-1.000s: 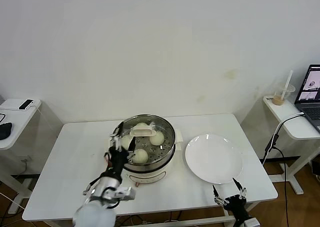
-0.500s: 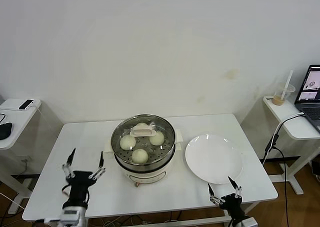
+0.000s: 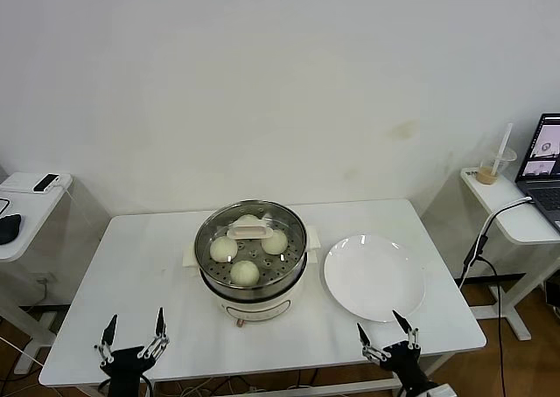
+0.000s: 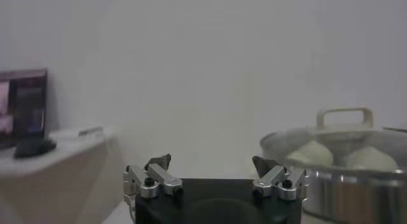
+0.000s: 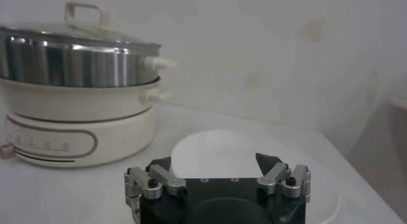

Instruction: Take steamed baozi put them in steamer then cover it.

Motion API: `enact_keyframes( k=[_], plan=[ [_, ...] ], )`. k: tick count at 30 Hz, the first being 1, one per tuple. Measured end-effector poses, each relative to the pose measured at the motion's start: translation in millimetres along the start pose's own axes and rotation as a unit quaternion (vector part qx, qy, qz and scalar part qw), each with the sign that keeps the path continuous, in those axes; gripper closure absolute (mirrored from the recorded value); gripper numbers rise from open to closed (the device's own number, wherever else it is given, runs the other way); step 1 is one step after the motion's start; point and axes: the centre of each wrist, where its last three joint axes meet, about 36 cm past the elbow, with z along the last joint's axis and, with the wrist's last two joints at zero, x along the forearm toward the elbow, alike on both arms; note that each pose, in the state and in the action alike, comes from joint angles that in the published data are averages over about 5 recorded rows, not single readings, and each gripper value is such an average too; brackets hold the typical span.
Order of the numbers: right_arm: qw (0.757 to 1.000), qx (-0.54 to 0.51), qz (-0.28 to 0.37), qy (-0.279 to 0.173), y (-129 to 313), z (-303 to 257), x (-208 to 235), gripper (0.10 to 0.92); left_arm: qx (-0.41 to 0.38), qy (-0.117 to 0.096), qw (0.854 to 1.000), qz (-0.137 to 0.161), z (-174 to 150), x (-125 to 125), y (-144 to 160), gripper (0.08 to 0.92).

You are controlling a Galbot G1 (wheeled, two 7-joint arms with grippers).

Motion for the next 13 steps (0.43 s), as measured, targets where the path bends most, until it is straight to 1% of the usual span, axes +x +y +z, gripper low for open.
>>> enact_keyframes(
  k=[9, 13],
  plan=[
    [1.0, -0.017, -0.011, 0.02, 0.3, -8.4, 11.8, 0.2, 0.014, 0.03, 0.999, -0.015, 9.3, 20.8, 0.5, 0.177],
    [0.999, -0.019, -0.015, 0.026, 1.4, -10.1, 14.6, 0.2, 0.015, 0.042, 0.999, -0.015, 11.9, 26.3, 0.0, 0.177]
  ],
)
